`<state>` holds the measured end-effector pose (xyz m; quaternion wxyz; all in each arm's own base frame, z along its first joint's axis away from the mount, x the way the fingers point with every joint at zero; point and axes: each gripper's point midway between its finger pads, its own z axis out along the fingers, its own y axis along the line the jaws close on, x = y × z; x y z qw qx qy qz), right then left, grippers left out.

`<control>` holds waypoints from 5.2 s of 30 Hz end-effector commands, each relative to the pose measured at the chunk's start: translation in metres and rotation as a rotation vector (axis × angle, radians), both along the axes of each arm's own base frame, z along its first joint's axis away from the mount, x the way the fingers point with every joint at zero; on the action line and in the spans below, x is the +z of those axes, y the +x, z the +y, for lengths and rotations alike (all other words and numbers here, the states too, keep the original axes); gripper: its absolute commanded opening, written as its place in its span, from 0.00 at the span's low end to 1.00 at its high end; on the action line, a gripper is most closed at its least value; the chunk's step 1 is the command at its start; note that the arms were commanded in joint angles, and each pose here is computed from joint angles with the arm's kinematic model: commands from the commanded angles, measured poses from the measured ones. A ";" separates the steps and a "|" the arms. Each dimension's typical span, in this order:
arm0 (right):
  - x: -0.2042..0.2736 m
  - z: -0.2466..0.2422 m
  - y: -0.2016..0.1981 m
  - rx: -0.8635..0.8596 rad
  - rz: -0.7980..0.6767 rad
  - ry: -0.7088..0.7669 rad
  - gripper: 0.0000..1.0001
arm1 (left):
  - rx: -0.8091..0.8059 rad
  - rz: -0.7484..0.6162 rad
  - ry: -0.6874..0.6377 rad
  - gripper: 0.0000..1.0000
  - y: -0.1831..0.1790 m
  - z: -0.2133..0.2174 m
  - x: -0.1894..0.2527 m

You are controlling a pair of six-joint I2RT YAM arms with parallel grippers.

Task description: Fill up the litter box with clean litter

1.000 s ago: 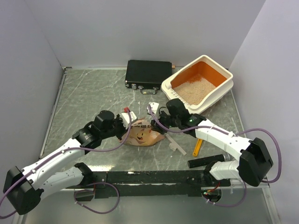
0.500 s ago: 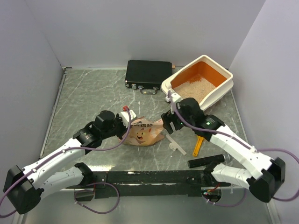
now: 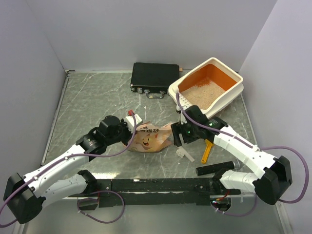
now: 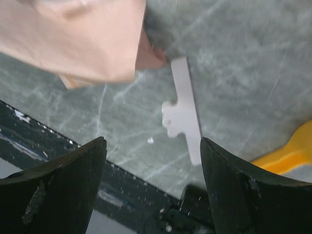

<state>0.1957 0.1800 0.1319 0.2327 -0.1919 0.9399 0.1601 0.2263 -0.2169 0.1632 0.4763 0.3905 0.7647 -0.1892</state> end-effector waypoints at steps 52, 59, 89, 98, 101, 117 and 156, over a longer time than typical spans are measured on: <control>-0.115 -0.007 -0.021 -0.077 0.139 -0.455 0.42 | 0.300 -0.219 -0.204 0.85 0.019 0.042 0.094; -0.116 -0.010 -0.018 -0.085 0.135 -0.476 0.20 | 0.298 -0.218 -0.198 0.86 0.019 0.042 0.093; 0.142 0.012 -0.033 -0.012 -0.321 0.258 0.00 | -0.043 -0.080 -0.448 0.89 -0.041 -0.007 0.167; 0.219 0.065 -0.111 0.510 -0.328 0.694 0.00 | -0.275 0.038 -0.740 0.91 -0.087 -0.034 0.224; 0.233 0.068 -0.127 0.614 -0.351 0.768 0.00 | -0.348 0.089 -0.808 0.92 -0.098 -0.043 0.239; 0.254 0.082 -0.131 0.722 -0.421 0.857 0.00 | -0.507 0.213 -0.964 0.90 -0.126 -0.050 0.251; 0.255 0.091 -0.122 0.696 -0.430 0.876 0.58 | -0.515 0.237 -0.914 0.11 -0.128 -0.053 0.243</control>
